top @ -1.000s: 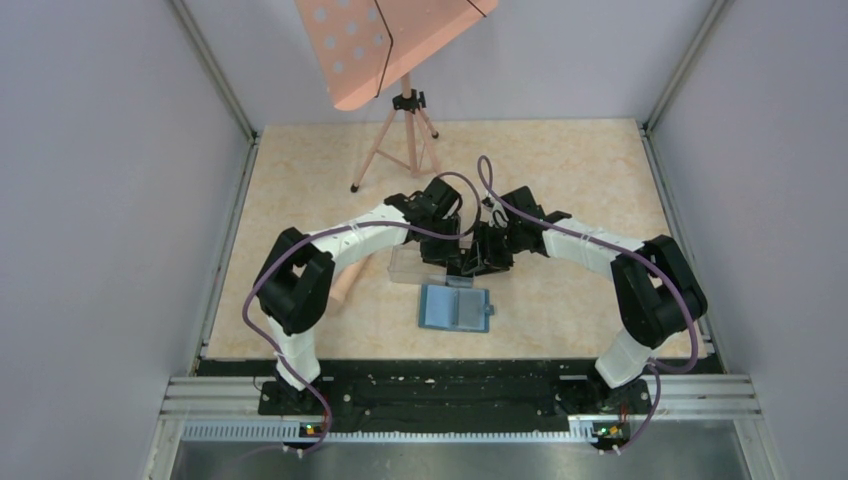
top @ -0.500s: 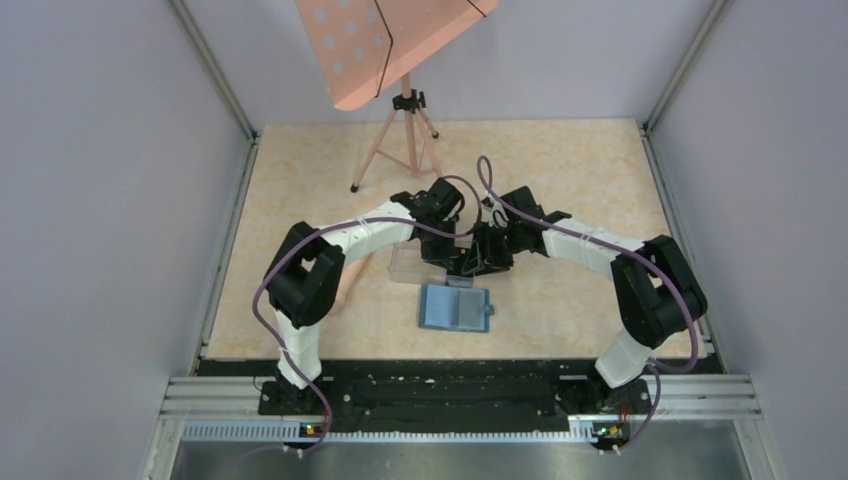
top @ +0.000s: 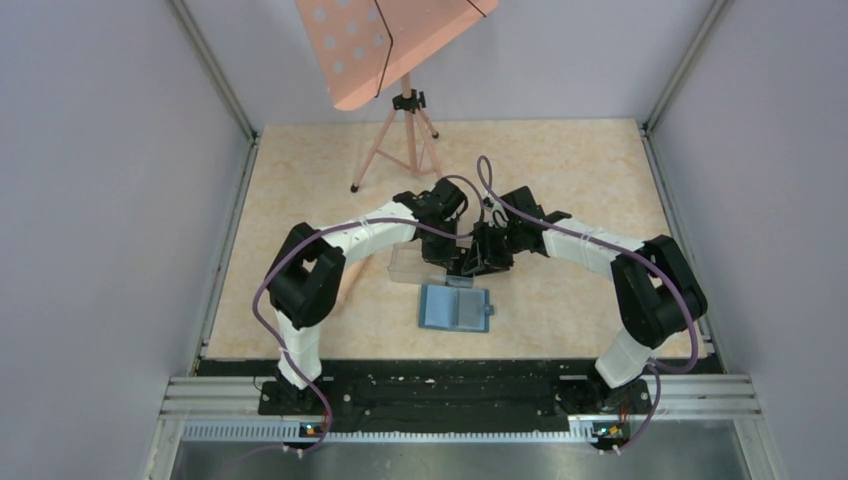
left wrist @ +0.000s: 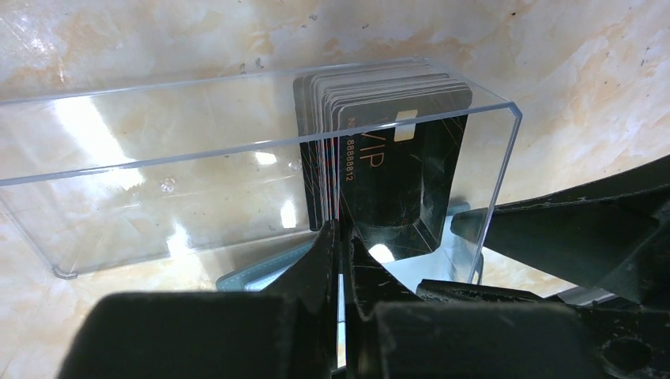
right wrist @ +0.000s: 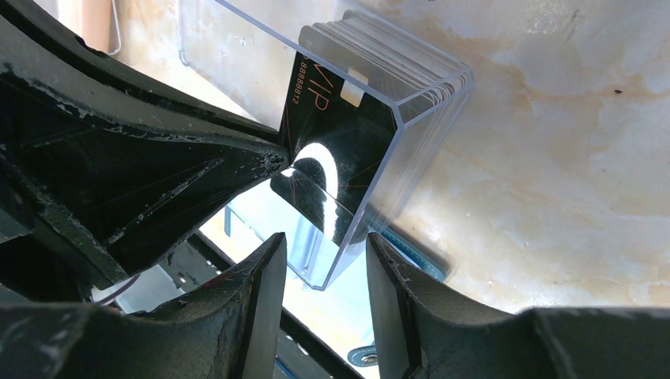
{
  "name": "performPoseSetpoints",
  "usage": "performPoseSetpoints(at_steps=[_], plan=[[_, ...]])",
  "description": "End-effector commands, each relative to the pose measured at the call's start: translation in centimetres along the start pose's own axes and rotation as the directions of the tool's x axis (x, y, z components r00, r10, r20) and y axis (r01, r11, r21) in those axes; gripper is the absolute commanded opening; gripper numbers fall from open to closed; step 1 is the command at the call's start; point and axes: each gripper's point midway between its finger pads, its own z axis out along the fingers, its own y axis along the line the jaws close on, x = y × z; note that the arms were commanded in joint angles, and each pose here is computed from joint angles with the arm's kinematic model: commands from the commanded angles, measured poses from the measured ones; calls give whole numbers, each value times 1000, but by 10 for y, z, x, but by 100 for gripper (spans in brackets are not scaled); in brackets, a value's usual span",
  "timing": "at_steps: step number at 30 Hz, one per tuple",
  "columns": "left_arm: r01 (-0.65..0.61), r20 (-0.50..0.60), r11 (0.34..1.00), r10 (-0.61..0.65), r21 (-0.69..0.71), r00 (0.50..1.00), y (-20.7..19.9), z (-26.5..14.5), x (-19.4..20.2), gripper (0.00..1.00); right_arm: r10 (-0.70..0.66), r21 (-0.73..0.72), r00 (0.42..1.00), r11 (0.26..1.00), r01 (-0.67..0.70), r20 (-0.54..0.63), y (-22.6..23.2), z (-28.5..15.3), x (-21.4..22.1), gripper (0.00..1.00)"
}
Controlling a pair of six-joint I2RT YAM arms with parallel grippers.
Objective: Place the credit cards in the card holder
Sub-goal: Pick up the credit card from the storage box.
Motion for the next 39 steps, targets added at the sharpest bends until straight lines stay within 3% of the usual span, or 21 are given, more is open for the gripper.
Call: performPoseSetpoints(at_steps=[1, 19, 25, 29, 39], plan=[[-31, 71, 999, 30, 12, 997, -11, -18, -13, 0, -29, -28, 1000, 999, 30, 9, 8, 0, -1, 42], [-44, 142, 995, 30, 92, 989, -30, -36, -22, 2, -29, -23, 999, 999, 29, 15, 7, -1, -2, 42], [-35, 127, 985, 13, 171, 992, -44, -32, -19, 16, -30, -23, 999, 999, 31, 19, 8, -2, -3, 42], [-16, 107, 976, -7, 218, 994, -48, -26, -16, 19, -29, -23, 999, 999, 30, 21, 8, -3, -3, 42], [61, 109, 923, -110, 379, 988, -51, -29, -19, 16, -39, -27, 999, 999, 40, 35, 12, -6, -6, 42]])
